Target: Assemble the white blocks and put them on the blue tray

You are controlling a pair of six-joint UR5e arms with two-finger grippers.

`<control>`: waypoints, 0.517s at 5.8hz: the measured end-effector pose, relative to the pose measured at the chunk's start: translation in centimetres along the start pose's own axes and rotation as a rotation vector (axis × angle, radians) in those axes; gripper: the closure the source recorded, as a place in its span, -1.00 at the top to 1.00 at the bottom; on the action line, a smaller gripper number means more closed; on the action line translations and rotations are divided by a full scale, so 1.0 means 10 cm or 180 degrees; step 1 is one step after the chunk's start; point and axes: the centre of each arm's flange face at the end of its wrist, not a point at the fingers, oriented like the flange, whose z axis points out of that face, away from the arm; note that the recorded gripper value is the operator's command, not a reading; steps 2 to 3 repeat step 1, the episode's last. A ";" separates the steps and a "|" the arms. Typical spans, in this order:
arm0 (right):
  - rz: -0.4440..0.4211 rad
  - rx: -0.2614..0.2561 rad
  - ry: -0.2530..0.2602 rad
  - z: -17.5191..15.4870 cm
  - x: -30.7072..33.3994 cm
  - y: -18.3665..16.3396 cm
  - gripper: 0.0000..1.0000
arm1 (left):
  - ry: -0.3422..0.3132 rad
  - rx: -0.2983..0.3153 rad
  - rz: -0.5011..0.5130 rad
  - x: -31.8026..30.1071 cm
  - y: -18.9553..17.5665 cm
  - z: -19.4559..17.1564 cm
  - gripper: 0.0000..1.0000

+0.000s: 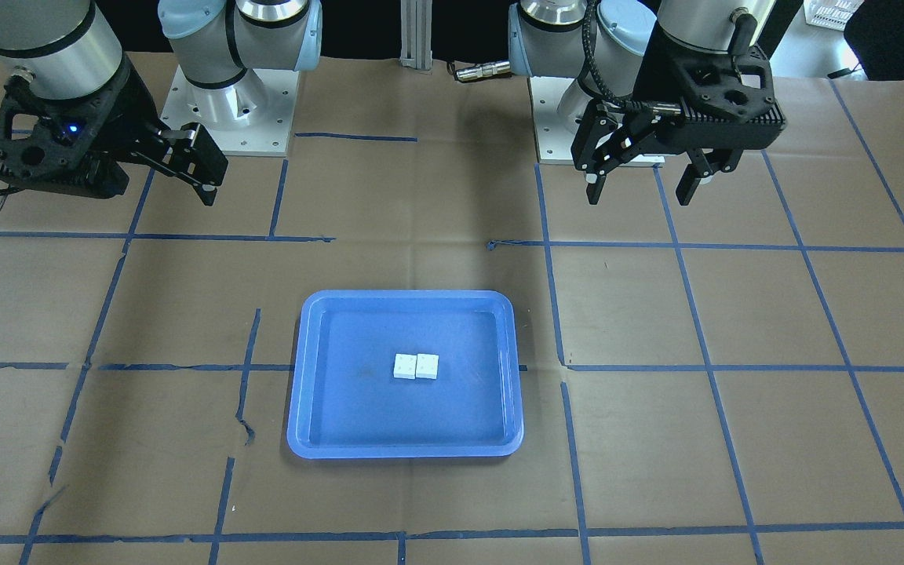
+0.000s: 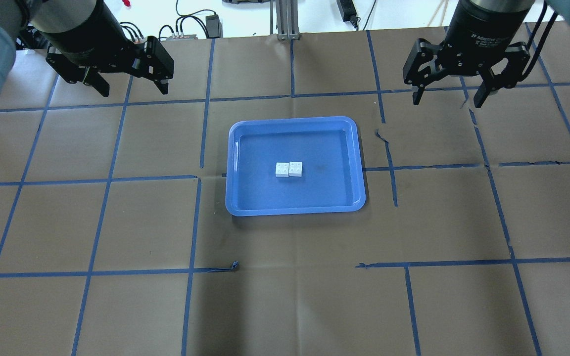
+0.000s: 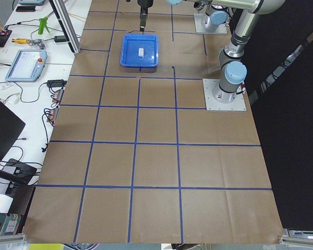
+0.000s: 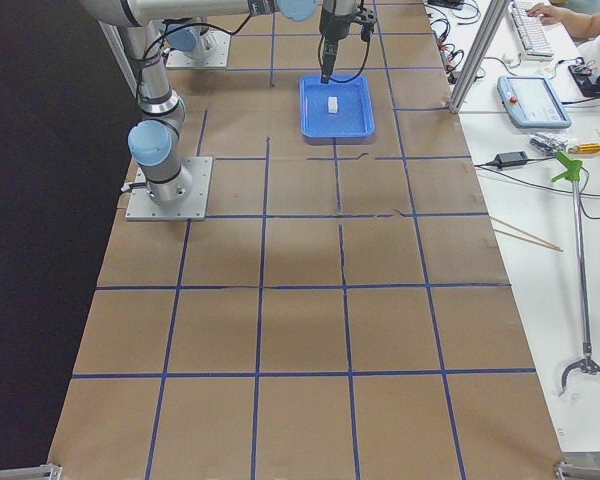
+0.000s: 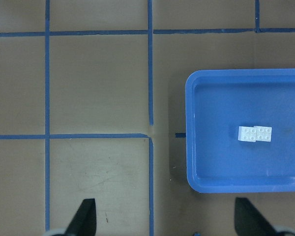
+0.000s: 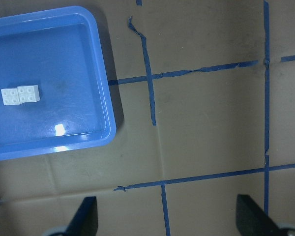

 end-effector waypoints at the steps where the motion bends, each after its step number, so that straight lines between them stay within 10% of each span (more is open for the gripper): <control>1: 0.0000 -0.0005 0.0001 0.01 0.00 0.00 1.00 | -0.0006 0.0001 0.0000 0.00 0.01 -0.01 1.00; 3: 0.0000 -0.0005 0.0001 0.01 0.00 0.00 1.00 | -0.0006 0.0001 0.0000 0.00 0.01 -0.01 1.00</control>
